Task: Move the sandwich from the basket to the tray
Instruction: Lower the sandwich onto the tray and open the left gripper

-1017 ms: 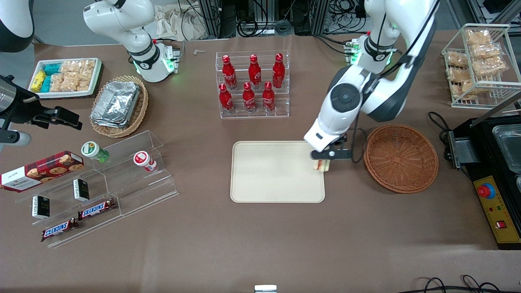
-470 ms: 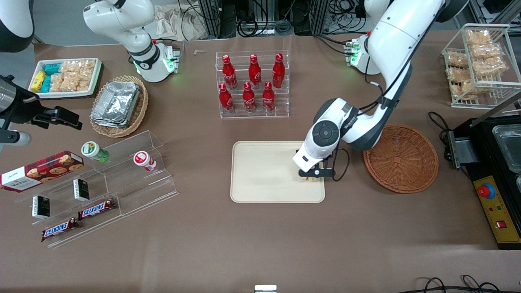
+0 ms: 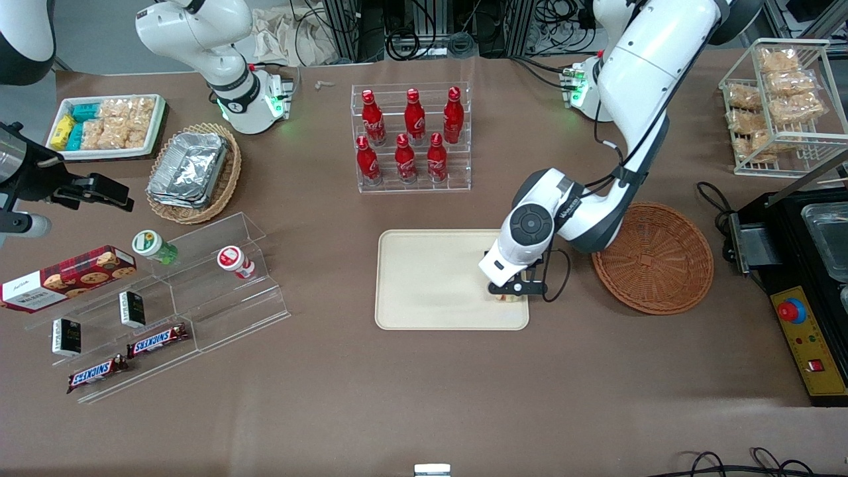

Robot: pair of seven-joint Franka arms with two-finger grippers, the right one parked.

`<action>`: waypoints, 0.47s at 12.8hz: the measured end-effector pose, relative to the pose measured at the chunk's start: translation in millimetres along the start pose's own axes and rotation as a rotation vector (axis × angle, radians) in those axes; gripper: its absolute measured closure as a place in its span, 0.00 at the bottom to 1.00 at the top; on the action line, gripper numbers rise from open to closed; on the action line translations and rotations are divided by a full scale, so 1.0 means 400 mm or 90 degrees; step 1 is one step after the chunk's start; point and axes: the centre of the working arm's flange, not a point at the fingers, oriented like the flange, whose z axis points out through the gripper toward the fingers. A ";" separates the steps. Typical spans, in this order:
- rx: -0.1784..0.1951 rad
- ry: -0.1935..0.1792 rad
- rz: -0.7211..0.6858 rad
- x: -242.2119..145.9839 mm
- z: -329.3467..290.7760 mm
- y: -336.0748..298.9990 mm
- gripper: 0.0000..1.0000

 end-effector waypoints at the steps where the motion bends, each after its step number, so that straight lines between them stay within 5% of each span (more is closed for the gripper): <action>1: 0.001 -0.001 -0.001 0.002 0.008 -0.002 0.74; 6: -0.004 0.003 -0.002 0.018 0.011 0.001 0.25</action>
